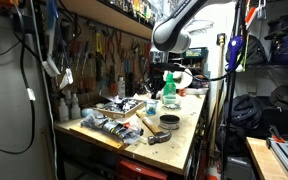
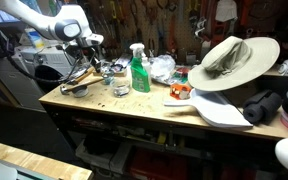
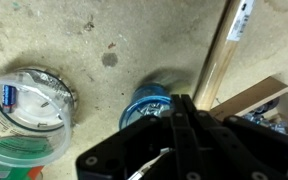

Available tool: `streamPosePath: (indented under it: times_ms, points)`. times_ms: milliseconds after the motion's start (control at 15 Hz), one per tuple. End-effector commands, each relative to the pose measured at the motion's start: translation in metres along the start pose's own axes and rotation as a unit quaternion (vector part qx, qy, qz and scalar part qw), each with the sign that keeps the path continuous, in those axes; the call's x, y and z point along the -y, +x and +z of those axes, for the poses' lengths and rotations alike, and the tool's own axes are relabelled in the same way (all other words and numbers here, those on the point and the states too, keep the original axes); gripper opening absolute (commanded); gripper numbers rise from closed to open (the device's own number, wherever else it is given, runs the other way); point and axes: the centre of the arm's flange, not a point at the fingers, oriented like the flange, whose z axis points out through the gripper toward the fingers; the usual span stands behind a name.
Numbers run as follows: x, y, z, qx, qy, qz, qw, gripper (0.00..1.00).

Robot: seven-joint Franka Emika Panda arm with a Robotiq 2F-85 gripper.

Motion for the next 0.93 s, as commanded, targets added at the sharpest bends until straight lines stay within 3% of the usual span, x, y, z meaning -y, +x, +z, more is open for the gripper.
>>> streamPosePath:
  times_ms: [0, 467, 533, 600, 867]
  points:
    - [-0.008, 0.007, 0.010, -0.024, 0.006, 0.034, 0.9991, 0.01]
    - [-0.017, 0.017, 0.023, -0.028, 0.004, 0.062, 0.9977, 0.04]
    - [-0.018, 0.018, 0.023, -0.030, 0.004, 0.065, 0.9975, 0.20]
    - [-0.018, 0.019, 0.024, -0.030, 0.006, 0.067, 0.9973, 0.29]
    - [-0.019, 0.020, 0.025, -0.036, 0.011, 0.070, 0.9968, 0.55]
